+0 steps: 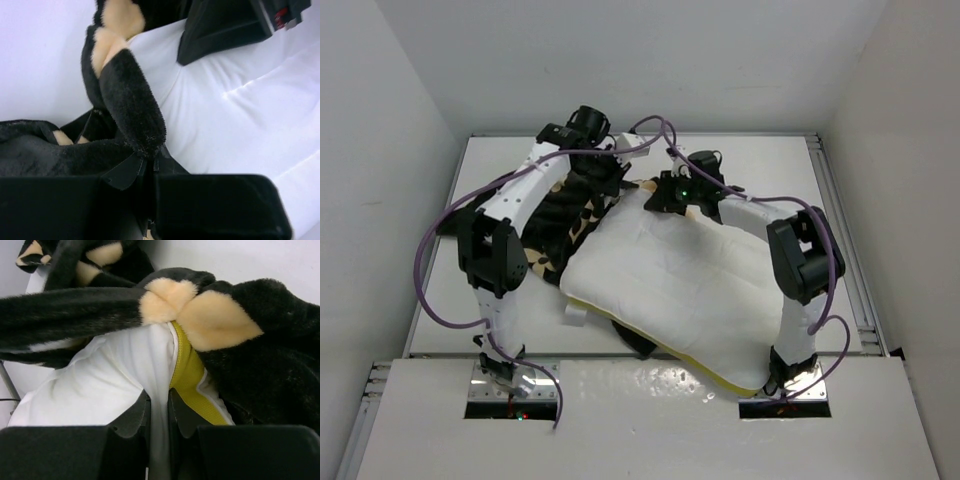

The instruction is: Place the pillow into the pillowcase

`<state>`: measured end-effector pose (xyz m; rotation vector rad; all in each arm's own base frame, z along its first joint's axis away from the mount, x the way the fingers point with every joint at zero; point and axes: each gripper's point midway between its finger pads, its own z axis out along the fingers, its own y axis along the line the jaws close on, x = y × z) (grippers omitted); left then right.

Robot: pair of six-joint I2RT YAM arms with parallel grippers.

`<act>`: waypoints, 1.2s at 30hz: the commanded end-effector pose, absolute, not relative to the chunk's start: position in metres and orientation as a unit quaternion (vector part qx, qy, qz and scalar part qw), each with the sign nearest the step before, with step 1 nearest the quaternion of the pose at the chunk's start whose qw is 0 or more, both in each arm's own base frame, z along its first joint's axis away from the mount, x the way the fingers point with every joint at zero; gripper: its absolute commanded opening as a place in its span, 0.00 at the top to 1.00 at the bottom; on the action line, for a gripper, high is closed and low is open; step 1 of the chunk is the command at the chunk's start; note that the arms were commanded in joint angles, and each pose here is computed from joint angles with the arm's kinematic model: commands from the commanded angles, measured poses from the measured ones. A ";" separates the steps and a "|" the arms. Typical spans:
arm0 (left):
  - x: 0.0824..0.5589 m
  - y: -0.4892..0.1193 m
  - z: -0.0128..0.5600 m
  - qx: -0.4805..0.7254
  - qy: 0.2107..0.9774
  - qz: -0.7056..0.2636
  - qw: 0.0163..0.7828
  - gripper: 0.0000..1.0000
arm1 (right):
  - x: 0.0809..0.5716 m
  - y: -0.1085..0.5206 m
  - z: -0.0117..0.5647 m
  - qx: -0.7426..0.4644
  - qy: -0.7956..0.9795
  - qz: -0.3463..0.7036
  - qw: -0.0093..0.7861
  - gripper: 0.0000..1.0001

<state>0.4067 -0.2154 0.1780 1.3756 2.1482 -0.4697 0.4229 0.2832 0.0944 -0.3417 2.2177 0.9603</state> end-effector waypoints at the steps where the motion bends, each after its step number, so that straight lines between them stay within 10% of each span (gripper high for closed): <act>1: 0.394 -0.242 0.207 0.532 0.761 -0.205 0.309 0.99 | 0.429 0.303 0.133 -0.150 0.815 0.390 0.401 0.88; 8: 0.395 -0.245 0.192 0.524 0.771 -0.191 0.306 0.81 | 0.422 0.316 0.164 -0.171 0.771 0.432 0.437 0.83; 19: 0.445 -0.230 0.223 0.431 0.805 -0.136 0.385 0.81 | 0.361 0.346 0.161 -0.241 0.740 0.495 0.386 0.84; 36: 0.362 -0.248 0.199 0.548 0.757 -0.208 0.288 1.00 | 0.483 0.279 0.136 0.025 0.797 0.398 0.454 0.92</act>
